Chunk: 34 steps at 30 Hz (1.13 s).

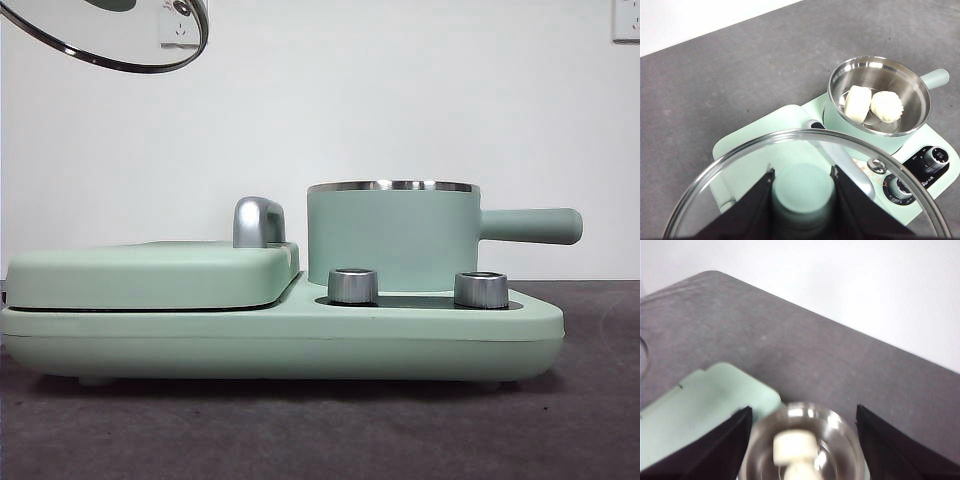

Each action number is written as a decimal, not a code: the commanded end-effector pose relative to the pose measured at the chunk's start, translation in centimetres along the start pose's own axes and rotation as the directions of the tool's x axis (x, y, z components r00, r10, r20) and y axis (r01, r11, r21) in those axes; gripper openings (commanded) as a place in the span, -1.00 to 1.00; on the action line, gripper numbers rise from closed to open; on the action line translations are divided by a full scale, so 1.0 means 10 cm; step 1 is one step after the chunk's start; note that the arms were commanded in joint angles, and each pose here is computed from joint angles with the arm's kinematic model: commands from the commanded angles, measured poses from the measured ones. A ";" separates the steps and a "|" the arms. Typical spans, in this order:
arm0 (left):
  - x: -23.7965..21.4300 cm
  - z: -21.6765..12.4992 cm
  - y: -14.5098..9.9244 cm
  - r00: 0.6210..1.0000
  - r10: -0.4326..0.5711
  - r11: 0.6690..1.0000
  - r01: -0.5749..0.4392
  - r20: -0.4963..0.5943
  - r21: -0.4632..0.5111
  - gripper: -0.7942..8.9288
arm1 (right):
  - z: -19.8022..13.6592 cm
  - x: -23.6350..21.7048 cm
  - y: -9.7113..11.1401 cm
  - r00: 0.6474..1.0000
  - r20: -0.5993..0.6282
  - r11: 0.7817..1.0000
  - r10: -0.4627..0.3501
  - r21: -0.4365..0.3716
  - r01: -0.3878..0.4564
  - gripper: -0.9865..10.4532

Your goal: Put the buns in a small steamer

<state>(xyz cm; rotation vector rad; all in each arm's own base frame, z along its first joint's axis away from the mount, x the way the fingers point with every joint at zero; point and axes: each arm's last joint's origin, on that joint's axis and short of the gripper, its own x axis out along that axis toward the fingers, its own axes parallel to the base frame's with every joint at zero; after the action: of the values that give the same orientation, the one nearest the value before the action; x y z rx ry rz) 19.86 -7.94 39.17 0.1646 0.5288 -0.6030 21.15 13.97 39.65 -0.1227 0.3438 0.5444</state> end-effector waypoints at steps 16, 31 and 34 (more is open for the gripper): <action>0.39 0.19 -0.15 0.989 -0.135 0.991 0.133 0.064 0.021 -0.82 | -1.29 -0.92 -0.05 0.988 -0.102 0.991 -0.111 0.063 0.118 -0.25; 1.43 0.33 -0.73 0.945 -0.257 0.961 0.227 0.203 0.156 -0.82 | -1.34 -1.11 -0.07 0.982 -0.087 0.983 -0.168 0.061 0.174 -0.25; 1.64 0.31 -0.81 0.946 -0.224 0.968 0.187 0.234 0.170 -0.82 | -1.34 -1.11 -0.07 0.982 -0.087 0.983 -0.167 0.061 0.173 -0.25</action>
<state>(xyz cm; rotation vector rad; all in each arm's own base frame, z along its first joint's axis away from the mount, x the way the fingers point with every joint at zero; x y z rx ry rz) 27.64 -22.88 32.68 0.1750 0.3181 -0.8566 8.82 5.15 30.85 -0.1211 0.4340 0.3557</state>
